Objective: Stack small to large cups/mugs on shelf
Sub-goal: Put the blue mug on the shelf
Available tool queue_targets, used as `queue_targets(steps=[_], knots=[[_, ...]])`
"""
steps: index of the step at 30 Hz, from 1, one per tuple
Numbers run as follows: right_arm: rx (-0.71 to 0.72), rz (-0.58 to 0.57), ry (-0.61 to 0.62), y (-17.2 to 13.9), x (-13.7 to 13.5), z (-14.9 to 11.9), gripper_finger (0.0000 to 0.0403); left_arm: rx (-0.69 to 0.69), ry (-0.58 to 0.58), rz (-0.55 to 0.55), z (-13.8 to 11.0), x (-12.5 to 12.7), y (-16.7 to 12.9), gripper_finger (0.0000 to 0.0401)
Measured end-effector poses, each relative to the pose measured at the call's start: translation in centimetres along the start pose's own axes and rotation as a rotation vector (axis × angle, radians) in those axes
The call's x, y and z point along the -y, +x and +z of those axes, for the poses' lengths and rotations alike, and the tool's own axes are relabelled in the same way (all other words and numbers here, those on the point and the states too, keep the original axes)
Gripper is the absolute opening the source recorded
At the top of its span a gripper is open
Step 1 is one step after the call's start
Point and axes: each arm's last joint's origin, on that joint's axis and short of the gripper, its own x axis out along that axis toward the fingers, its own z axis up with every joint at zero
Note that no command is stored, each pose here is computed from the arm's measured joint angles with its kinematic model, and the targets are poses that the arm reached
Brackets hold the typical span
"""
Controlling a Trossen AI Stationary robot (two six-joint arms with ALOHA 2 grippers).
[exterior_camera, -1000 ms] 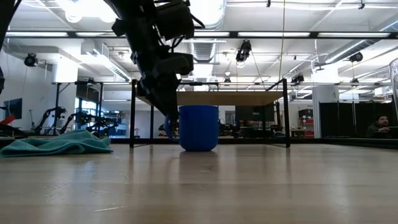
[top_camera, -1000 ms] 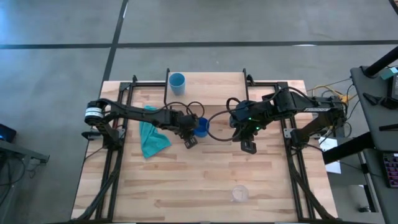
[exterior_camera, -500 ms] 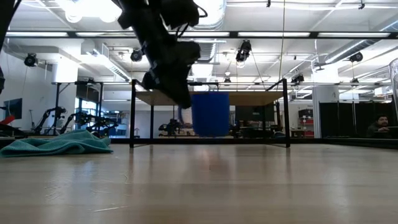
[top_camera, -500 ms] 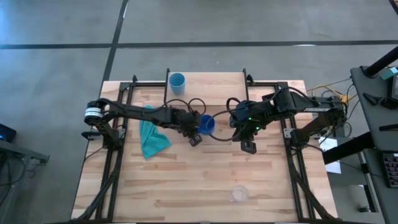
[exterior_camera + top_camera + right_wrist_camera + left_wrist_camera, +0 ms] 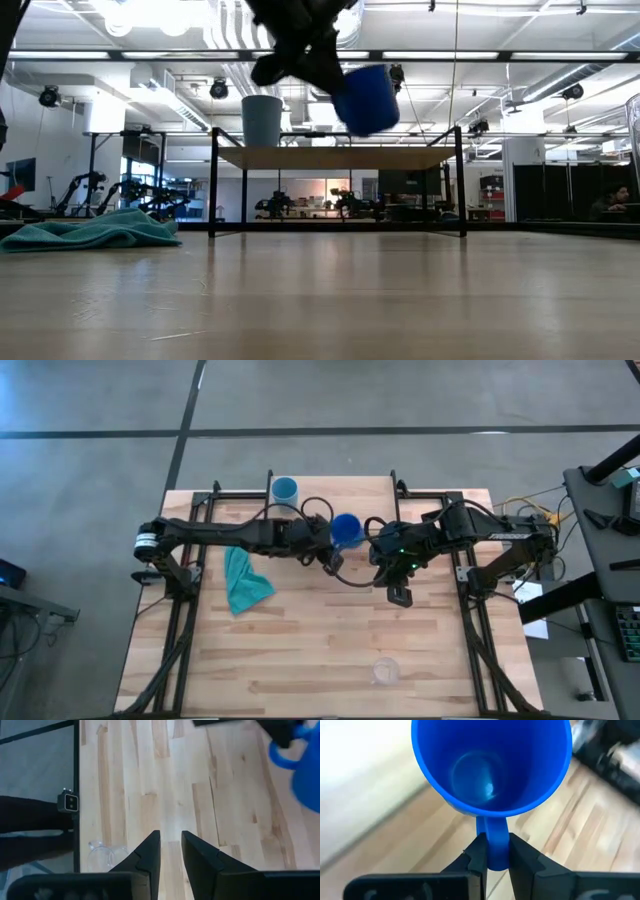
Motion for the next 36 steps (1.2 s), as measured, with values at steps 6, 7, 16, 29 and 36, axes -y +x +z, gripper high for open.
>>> queue_targets(steps=[6,7,16,29,36], knots=[[-0.074,-0.072,-0.03,0.0,0.4,-0.8,0.0077,0.061,-0.145,-0.034,2.9,1.1,-2.9,0.0032],[-0.106,-0.08,-0.042,-0.1,0.5,-1.1,0.0077,0.073,-0.166,-0.035,3.3,1.2,-3.5,0.0032],[-0.248,-0.181,-0.164,-0.6,1.1,-2.6,0.0074,0.13,-0.379,0.153,4.1,0.5,-5.6,0.0032],[-0.235,-0.164,-0.333,-0.6,1.1,-2.4,0.0076,0.096,-0.437,0.28,3.6,-0.6,-1.9,0.0032],[-0.206,-0.161,-0.357,-0.6,1.0,-2.1,0.0074,0.099,-0.43,0.328,4.7,-2.4,-1.4,0.0032]])
